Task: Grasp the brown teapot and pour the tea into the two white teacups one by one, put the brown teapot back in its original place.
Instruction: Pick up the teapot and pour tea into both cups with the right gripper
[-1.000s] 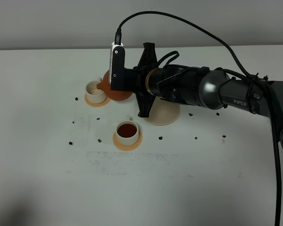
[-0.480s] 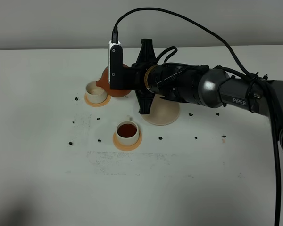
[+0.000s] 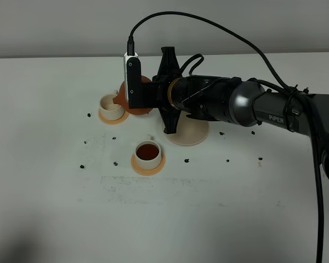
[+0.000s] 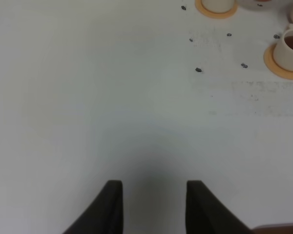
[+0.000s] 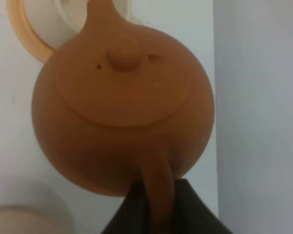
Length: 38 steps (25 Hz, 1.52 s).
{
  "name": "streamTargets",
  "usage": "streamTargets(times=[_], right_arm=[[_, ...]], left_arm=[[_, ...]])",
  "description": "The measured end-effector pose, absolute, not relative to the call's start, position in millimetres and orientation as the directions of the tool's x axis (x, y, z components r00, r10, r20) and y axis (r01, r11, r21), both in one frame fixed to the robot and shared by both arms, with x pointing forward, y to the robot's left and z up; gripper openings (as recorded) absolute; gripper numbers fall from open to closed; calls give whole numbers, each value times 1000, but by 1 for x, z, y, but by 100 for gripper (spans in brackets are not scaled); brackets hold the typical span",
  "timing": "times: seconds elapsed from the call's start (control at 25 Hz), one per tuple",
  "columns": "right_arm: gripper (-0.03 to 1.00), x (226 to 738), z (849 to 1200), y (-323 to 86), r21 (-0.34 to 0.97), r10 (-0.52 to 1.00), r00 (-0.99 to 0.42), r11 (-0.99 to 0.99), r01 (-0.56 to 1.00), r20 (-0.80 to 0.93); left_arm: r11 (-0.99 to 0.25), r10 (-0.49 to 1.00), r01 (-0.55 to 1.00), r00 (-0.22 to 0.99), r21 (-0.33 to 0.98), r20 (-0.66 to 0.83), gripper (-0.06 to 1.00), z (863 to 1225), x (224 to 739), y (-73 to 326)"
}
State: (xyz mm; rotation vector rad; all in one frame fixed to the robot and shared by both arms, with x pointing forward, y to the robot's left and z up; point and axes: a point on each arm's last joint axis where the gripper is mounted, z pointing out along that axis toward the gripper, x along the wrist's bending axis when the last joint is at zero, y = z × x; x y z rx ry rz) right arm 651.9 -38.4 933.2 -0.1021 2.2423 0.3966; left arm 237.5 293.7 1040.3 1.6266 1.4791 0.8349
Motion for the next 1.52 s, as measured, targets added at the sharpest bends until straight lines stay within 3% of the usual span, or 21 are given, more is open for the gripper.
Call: streamTargets(times=[1.52], right_arm=[[8, 658, 944, -37, 147, -46, -577, 948, -283, -816]], left_arm=[[-30, 993, 489, 111, 872, -28, 30, 1040, 237, 294]])
